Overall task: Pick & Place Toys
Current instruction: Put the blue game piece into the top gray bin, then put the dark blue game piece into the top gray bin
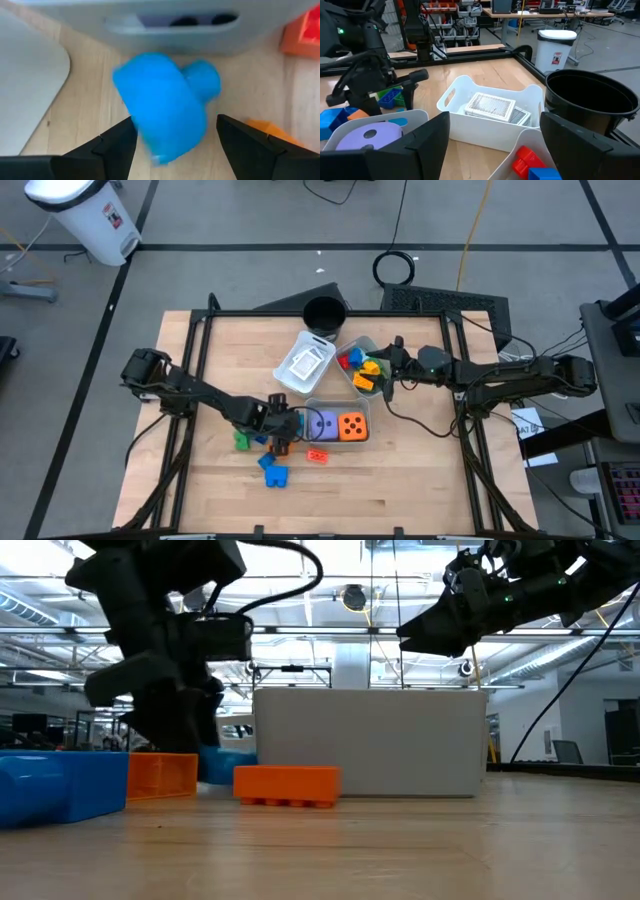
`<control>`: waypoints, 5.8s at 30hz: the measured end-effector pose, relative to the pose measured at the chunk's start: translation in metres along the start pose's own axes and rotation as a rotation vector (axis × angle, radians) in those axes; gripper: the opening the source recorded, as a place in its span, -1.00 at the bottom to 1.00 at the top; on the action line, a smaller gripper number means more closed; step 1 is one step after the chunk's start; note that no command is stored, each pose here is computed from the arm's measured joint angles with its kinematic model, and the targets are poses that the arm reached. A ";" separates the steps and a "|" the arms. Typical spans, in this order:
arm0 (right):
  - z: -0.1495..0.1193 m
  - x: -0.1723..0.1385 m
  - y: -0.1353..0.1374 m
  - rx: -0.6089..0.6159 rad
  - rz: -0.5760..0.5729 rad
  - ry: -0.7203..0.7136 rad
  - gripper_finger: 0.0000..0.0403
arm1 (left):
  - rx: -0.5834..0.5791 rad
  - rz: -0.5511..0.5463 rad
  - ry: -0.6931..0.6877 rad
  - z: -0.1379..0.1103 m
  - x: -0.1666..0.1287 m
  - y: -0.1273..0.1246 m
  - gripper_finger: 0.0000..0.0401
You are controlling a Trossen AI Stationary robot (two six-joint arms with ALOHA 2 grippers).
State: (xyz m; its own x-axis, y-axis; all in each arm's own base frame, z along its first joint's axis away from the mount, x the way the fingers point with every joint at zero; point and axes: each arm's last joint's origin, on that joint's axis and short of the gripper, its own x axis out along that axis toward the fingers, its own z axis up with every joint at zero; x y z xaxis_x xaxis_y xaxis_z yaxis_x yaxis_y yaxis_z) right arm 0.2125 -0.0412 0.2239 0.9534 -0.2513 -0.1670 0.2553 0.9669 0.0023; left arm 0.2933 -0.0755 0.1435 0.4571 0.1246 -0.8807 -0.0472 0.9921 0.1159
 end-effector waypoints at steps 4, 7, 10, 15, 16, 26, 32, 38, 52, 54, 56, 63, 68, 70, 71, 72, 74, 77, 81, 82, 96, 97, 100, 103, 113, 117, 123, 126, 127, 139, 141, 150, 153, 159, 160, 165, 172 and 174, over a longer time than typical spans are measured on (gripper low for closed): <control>0.000 0.000 0.000 0.002 0.000 0.000 0.40 | -0.003 -0.009 -0.036 0.004 0.000 -0.001 0.36; 0.000 0.000 0.000 0.007 0.000 0.000 0.40 | 0.007 -0.010 -0.046 0.005 0.000 -0.001 0.36; 0.000 0.000 0.000 0.007 0.000 0.000 0.40 | 0.007 0.008 -0.046 0.004 0.001 -0.001 0.36; 0.000 0.000 0.000 0.007 -0.001 0.000 0.40 | -0.050 0.005 -0.019 0.001 0.012 -0.003 0.36; 0.000 0.000 0.000 0.007 -0.001 0.000 0.40 | -0.066 0.005 -0.014 0.001 0.016 -0.004 0.36; 0.000 0.000 0.000 0.008 0.000 0.000 0.40 | -0.167 0.016 -0.024 0.000 0.031 -0.008 0.36; 0.000 0.000 0.000 0.008 -0.001 0.000 0.40 | -0.200 0.019 -0.025 0.000 0.029 -0.007 0.34; 0.000 0.000 0.000 0.008 -0.001 0.000 0.40 | -0.214 -0.003 -0.012 -0.001 0.029 -0.008 -0.03; 0.000 0.000 0.000 0.008 -0.001 0.000 0.40 | -0.210 -0.021 0.078 -0.013 -0.010 -0.015 -0.20; 0.000 0.000 0.000 0.013 -0.001 0.000 0.40 | -0.224 -0.005 0.047 -0.013 -0.026 -0.014 -0.21; 0.000 0.000 0.000 0.025 -0.001 0.000 0.40 | -0.236 0.014 -0.020 -0.010 -0.042 -0.014 -0.24; 0.000 0.000 0.000 0.082 0.001 0.001 0.40 | -0.127 0.174 -0.339 0.005 -0.079 -0.017 -0.47; -0.004 0.006 0.003 0.218 0.079 0.019 0.40 | 0.166 0.292 -0.475 0.023 -0.080 -0.021 -0.46; -0.005 0.010 0.005 0.262 0.157 0.017 0.40 | 0.273 0.330 -0.501 0.029 -0.077 -0.021 -0.46; -0.005 0.012 0.006 0.281 0.194 0.014 0.40 | 0.297 0.348 -0.526 0.033 -0.075 -0.021 -0.46; -0.006 0.014 0.007 0.299 0.226 0.009 0.40 | 0.307 0.362 -0.563 0.039 -0.074 -0.020 -0.45; -0.007 0.019 0.010 0.313 0.283 0.002 0.40 | 0.333 0.385 -0.602 0.045 -0.074 -0.019 -0.47; -0.013 0.026 0.014 0.301 0.336 0.004 0.40 | 0.338 0.394 -0.651 0.052 -0.073 -0.016 -0.57; -0.022 0.038 0.023 0.273 0.365 -0.001 0.40 | 0.340 0.373 -0.663 0.054 -0.072 -0.015 -0.74; -0.022 0.042 0.025 0.273 0.373 -0.013 0.40 | 0.341 0.360 -0.665 0.054 -0.072 -0.015 -0.76; -0.019 0.085 0.050 0.413 0.681 -0.047 0.40 | 0.392 0.230 -0.731 0.055 -0.075 -0.024 -0.77; -0.019 0.087 0.053 0.412 0.688 -0.046 0.40 | 0.394 0.220 -0.738 0.056 -0.076 -0.024 -0.77; -0.018 0.095 0.064 0.417 0.718 -0.038 0.40 | 0.392 0.218 -0.743 0.056 -0.076 -0.024 -0.77; -0.016 0.102 0.076 0.418 0.749 -0.033 0.40 | 0.384 0.218 -0.738 0.056 -0.074 -0.023 -0.75; -0.012 0.111 0.094 0.428 0.788 -0.026 -0.01 | 0.362 0.196 -0.748 0.058 -0.074 -0.023 -0.75; -0.012 0.112 0.090 0.469 0.789 -0.010 -0.41 | 0.365 0.206 -0.732 0.056 -0.073 -0.022 -0.68; -0.010 0.113 0.082 0.460 0.811 -0.006 -0.52 | 0.291 0.183 -0.744 0.057 -0.073 -0.022 -0.50; -0.006 0.110 0.075 0.444 0.814 0.018 -0.52 | 0.240 0.148 -0.756 0.058 -0.073 -0.022 -0.43; -0.005 0.109 0.072 0.438 0.806 0.028 -0.52 | 0.225 0.143 -0.757 0.058 -0.073 -0.022 -0.41; 0.008 0.065 0.030 0.244 0.447 0.140 -0.52 | 0.163 0.110 -0.750 0.057 -0.072 -0.021 -0.32; 0.006 0.055 0.021 0.201 0.333 0.157 -0.52 | 0.157 0.106 -0.747 0.057 -0.071 -0.021 -0.33; -0.030 0.024 -0.023 0.096 -0.231 0.173 -0.47 | 0.151 0.109 -0.760 0.058 -0.072 -0.020 -0.34; -0.042 0.023 -0.033 0.107 -0.270 0.186 -0.44 | 0.146 0.113 -0.762 0.059 -0.072 -0.018 -0.34; -0.050 0.025 -0.040 0.120 -0.303 0.216 -0.42 | 0.108 0.115 -0.764 0.061 -0.071 -0.013 -0.34; -0.051 0.025 -0.040 0.127 -0.303 0.220 -0.41 | 0.101 0.116 -0.764 0.061 -0.070 -0.012 -0.34; -0.050 0.026 -0.040 0.134 -0.303 0.203 -0.17 | 0.043 0.107 -0.764 0.062 -0.069 -0.008 -0.34; -0.048 0.026 -0.038 0.117 -0.292 0.195 0.24 | -0.005 0.092 -0.766 0.062 -0.069 -0.007 -0.34; -0.047 0.026 -0.036 0.094 -0.280 0.196 0.34 | -0.005 0.091 -0.767 0.062 -0.069 -0.007 -0.34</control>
State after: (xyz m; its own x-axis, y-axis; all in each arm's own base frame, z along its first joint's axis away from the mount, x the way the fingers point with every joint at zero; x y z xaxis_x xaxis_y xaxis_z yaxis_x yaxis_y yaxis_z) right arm 0.2200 -0.0805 0.1729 0.7976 -0.4840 -0.3600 0.5250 0.8509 0.0192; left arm 0.3175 -0.0915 0.2321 0.9387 0.1649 -0.3028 -0.1174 0.9786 0.1691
